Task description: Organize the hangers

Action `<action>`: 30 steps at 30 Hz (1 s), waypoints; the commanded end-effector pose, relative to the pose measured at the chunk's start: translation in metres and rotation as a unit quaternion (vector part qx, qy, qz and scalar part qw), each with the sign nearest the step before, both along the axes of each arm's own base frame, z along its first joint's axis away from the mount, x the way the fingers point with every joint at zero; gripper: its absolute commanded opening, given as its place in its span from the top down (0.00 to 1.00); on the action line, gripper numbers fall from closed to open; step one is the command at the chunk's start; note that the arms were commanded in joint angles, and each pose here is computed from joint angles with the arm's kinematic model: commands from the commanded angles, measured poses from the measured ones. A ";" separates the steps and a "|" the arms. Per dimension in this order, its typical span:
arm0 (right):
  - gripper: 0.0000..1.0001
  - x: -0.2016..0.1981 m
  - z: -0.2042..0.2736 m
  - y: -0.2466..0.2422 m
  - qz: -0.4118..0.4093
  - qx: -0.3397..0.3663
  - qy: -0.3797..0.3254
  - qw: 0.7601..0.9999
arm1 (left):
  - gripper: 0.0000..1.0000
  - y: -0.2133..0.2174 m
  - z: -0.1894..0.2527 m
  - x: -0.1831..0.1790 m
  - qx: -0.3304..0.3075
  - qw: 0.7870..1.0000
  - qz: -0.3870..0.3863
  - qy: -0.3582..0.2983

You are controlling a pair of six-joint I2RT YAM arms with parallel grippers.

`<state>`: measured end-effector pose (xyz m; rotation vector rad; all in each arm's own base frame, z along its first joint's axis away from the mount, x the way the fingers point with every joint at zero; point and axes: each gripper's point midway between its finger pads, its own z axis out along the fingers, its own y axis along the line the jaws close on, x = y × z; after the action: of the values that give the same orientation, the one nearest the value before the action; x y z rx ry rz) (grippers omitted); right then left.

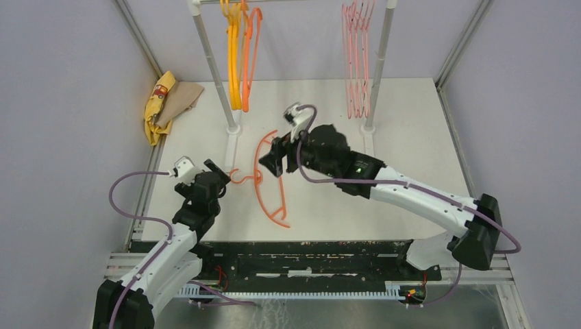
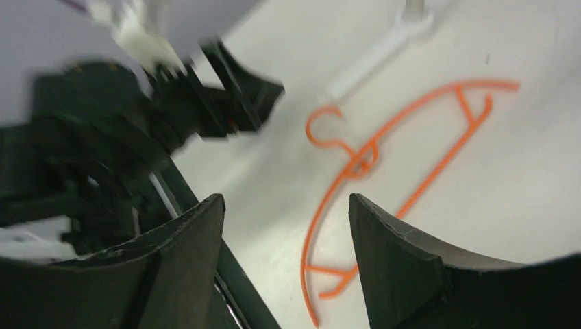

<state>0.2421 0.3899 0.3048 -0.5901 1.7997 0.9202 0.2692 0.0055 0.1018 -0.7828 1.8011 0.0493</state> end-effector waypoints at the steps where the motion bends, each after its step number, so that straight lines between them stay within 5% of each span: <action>1: 0.27 -0.020 -0.122 -0.008 -0.001 -0.166 0.051 0.985 | 0.04 0.007 0.004 0.006 0.031 0.999 0.009 0.003; 9: 0.31 -0.054 -0.222 0.030 0.035 -0.280 0.068 0.957 | 0.04 0.007 0.002 0.009 0.035 0.999 0.011 0.013; 24: 0.35 -0.035 -0.265 0.064 0.016 -0.321 0.047 0.946 | 0.04 0.003 0.006 0.006 0.023 1.000 -0.001 -0.001; 27: 0.47 -0.034 -0.277 0.061 0.011 -0.330 0.059 0.942 | 0.04 0.003 0.006 0.006 0.022 1.000 -0.002 -0.002; 30: 0.74 -0.035 -0.286 0.057 0.006 -0.327 0.080 0.941 | 0.04 0.003 0.006 0.005 0.021 1.000 -0.002 -0.004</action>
<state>0.1979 0.4426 0.0188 -1.0173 2.2542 0.3556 0.2702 0.0048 0.0946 -0.7780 1.8259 0.0658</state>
